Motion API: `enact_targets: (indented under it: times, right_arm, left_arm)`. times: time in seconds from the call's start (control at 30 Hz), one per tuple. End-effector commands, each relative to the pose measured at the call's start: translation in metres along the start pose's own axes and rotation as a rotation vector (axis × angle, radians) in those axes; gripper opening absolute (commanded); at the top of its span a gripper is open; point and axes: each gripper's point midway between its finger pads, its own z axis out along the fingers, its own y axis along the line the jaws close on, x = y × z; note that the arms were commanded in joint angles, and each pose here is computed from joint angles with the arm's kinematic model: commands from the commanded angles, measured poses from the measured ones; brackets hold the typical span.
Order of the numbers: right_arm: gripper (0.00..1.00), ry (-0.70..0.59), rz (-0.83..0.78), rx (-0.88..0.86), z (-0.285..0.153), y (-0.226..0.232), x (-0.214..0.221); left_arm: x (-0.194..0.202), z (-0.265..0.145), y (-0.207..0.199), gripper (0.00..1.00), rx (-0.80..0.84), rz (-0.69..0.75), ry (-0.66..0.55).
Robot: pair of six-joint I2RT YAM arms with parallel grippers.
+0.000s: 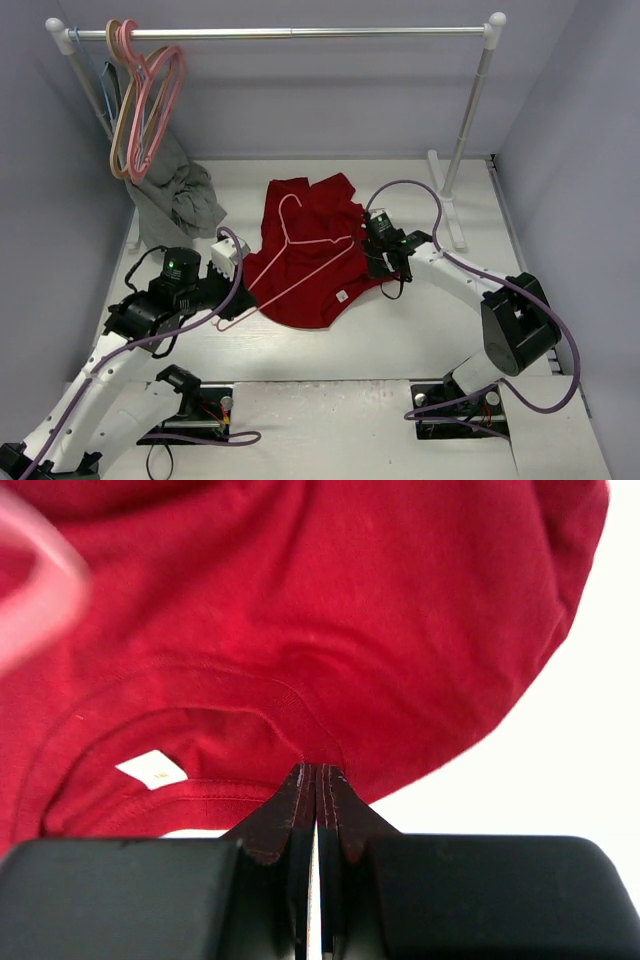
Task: Place the t-shirt on the hanger
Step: Place tshirt on hanger
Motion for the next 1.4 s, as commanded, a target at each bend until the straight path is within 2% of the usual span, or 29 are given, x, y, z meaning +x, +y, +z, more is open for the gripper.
enact_targets:
  times: [0.0,0.13,0.3,0.57,1.03,1.23,1.37]
  right_arm:
    - [0.0,-0.089,-0.01,-0.006,-0.02,-0.001,-0.032]
    - [0.0,-0.097,-0.018,-0.016,-0.021,-0.001,-0.038]
    - [0.0,-0.093,-0.026,-0.022,-0.019,-0.003,-0.042]
    - [0.0,-0.091,-0.039,-0.023,-0.018,-0.005,-0.044]
    - [0.0,-0.122,-0.047,-0.077,-0.029,0.005,-0.056]
    - [0.0,-0.142,-0.012,-0.122,-0.039,0.014,-0.061]
    - [0.0,-0.137,0.013,-0.138,-0.043,0.018,-0.06]
  left_arm:
    - [-0.011,-0.001,-0.014,0.0,0.071,0.059,-0.047]
    - [-0.007,0.004,-0.016,0.0,0.092,0.072,-0.046]
    - [0.01,0.016,-0.017,0.0,0.114,0.084,0.024]
    - [0.022,0.023,-0.023,0.0,0.138,0.115,0.073]
    - [0.014,0.058,-0.032,0.0,0.164,0.169,0.046]
    - [0.015,0.078,-0.039,0.0,0.159,0.19,-0.024]
    - [-0.002,0.091,-0.044,0.0,0.129,0.186,-0.148]
